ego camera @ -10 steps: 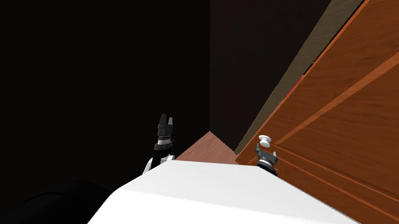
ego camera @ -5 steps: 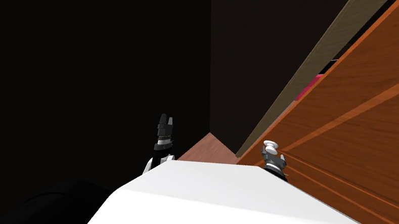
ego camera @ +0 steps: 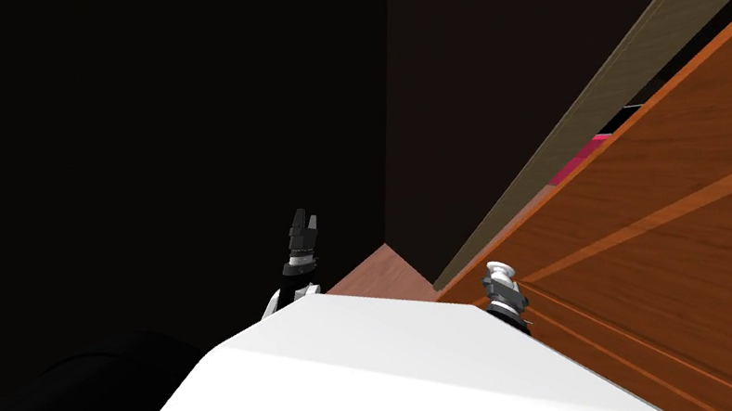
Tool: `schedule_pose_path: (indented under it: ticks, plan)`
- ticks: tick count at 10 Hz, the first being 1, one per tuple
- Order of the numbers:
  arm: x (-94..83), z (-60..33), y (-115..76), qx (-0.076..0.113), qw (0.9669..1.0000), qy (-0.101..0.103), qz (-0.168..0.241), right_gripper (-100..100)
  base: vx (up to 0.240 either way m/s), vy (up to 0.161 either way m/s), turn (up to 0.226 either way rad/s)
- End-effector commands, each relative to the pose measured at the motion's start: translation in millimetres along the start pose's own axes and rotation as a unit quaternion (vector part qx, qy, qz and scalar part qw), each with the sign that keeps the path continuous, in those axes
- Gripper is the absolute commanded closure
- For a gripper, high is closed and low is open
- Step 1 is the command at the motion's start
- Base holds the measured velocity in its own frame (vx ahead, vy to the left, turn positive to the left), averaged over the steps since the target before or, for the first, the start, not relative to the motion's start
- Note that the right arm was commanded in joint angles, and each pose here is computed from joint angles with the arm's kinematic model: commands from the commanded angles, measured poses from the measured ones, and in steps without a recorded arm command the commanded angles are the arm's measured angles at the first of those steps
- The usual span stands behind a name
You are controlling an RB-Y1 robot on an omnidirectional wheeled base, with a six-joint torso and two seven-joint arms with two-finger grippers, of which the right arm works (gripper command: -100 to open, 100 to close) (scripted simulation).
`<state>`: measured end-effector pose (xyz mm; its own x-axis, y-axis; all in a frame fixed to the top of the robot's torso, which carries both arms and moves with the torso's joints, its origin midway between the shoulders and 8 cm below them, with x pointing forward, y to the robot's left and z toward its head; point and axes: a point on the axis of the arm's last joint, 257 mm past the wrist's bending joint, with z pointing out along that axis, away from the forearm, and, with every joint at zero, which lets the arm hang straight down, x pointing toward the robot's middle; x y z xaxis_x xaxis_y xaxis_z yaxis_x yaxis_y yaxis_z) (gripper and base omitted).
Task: Pull the door open
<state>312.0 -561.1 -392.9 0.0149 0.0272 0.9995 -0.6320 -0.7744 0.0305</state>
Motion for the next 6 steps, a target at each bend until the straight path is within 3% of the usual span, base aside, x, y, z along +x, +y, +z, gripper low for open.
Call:
schedule_pose_path:
  ticks: [1, 3, 6]
  plan:
    - [-0.7, -0.7, -0.6, 0.000, 1.0000, -0.001, 0.001, 100, -0.010, 0.002, 0.005]
    - [-0.7, -0.7, -0.6, 0.000, 1.0000, -0.001, 0.001, 100, 0.000, 0.000, 0.000]
    - [0.6, -1.2, -15.0, 0.026, 0.9997, 0.000, 0.004, 100, -0.192, 0.005, 0.068]
